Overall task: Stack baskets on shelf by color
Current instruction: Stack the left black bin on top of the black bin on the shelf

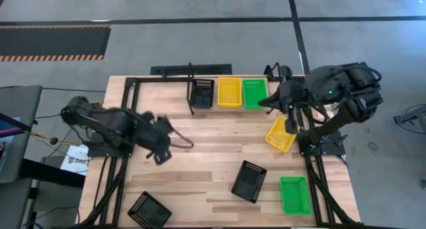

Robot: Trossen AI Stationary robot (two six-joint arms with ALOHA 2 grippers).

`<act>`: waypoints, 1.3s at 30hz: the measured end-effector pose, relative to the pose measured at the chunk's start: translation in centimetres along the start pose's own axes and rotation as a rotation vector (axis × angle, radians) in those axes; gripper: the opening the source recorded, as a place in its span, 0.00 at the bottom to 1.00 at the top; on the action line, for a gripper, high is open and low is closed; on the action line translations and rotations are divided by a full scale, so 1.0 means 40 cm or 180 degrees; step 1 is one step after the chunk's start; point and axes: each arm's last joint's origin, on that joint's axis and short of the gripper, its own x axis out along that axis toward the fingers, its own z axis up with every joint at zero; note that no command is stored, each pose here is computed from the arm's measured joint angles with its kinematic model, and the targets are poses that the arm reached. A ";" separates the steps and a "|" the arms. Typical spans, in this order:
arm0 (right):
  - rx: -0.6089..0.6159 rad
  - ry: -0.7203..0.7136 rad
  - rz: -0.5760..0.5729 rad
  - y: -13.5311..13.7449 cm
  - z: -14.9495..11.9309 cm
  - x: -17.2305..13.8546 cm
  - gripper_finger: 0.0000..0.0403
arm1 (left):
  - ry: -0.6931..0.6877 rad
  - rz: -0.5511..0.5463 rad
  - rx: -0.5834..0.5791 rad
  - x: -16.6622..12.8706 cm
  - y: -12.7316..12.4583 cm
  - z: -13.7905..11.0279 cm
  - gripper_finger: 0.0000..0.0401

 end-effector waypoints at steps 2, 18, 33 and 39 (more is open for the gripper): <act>-0.0002 -0.0042 0.0017 -0.001 0.004 0.003 0.02 | 0.0408 0.0045 0.0042 0.062 -0.015 -0.034 0.44; -0.0055 -0.0114 0.0077 0.000 0.008 -0.002 0.02 | 0.1558 -0.1808 0.0519 0.331 -0.174 -0.239 0.44; -0.0059 -0.0110 0.0168 0.002 0.008 0.000 0.02 | 0.1290 -0.1467 0.1808 0.392 -0.217 -0.313 0.44; -0.0059 -0.0112 0.0169 0.002 0.008 0.000 0.02 | 0.1530 -0.1238 0.2083 0.463 -0.236 -0.339 0.44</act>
